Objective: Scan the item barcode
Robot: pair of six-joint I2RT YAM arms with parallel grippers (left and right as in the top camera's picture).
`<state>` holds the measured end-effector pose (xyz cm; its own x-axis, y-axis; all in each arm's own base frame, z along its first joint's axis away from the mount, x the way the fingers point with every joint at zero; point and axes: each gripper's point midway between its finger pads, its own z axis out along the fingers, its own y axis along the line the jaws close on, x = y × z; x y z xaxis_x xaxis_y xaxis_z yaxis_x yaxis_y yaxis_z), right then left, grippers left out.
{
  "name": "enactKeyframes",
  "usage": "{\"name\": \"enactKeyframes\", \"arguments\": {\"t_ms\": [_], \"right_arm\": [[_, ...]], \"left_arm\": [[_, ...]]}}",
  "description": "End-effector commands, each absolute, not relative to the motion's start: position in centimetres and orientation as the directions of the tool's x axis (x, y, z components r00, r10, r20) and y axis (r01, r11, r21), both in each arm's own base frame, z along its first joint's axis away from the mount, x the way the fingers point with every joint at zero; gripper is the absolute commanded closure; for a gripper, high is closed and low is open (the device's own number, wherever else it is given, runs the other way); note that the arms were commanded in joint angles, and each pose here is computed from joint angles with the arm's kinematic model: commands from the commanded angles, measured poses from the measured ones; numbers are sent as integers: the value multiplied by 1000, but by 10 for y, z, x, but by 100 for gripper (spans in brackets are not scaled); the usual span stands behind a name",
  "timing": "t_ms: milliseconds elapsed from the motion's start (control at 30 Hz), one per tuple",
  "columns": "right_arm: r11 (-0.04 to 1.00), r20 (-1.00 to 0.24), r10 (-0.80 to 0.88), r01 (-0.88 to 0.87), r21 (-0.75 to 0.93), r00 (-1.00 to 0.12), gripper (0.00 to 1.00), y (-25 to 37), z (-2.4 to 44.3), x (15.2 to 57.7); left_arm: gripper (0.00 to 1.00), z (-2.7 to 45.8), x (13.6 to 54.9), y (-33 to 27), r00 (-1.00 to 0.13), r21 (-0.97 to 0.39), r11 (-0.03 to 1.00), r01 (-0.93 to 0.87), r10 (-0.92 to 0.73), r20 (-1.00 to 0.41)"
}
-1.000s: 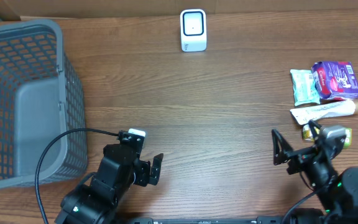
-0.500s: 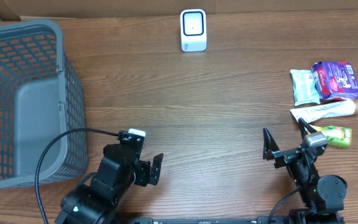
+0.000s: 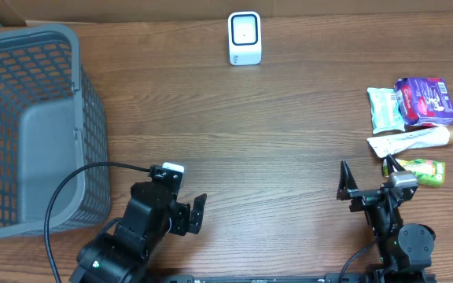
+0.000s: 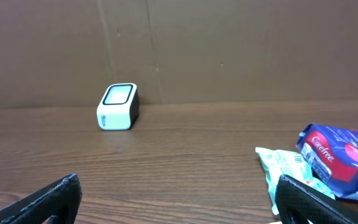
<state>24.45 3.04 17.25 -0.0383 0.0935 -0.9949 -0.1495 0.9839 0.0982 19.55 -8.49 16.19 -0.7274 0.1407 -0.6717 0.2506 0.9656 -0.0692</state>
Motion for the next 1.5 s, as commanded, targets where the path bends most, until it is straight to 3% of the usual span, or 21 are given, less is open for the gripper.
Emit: {"name": "enactKeyframes", "arguments": {"t_ms": [0, 933, 1233, 1367, 1467], "right_arm": [[985, -995, 93, -142, 97, -33, 0, 30, 171, 245], [985, -995, 93, -142, 97, -33, 0, 30, 171, 245], [985, -995, 93, -142, 97, -33, 0, 30, 171, 245], [985, -995, 93, -142, 97, -33, 0, 30, 171, 245], [985, -995, 93, -142, 97, -33, 0, 30, 171, 245]], "left_arm": [[0, 162, 196, -85, -720, -50, 964, 262, 161, -675], [1, 163, 196, -83, -719, -50, 966, 255, 155, -677], [0, 140, 204, -29, -768, -117, 993, -16, -87, -634], [0, 136, 214, -4, -665, -157, 979, -132, -205, -719], [0, 144, 228, 0, -528, -140, 985, -96, -170, -832]]}}
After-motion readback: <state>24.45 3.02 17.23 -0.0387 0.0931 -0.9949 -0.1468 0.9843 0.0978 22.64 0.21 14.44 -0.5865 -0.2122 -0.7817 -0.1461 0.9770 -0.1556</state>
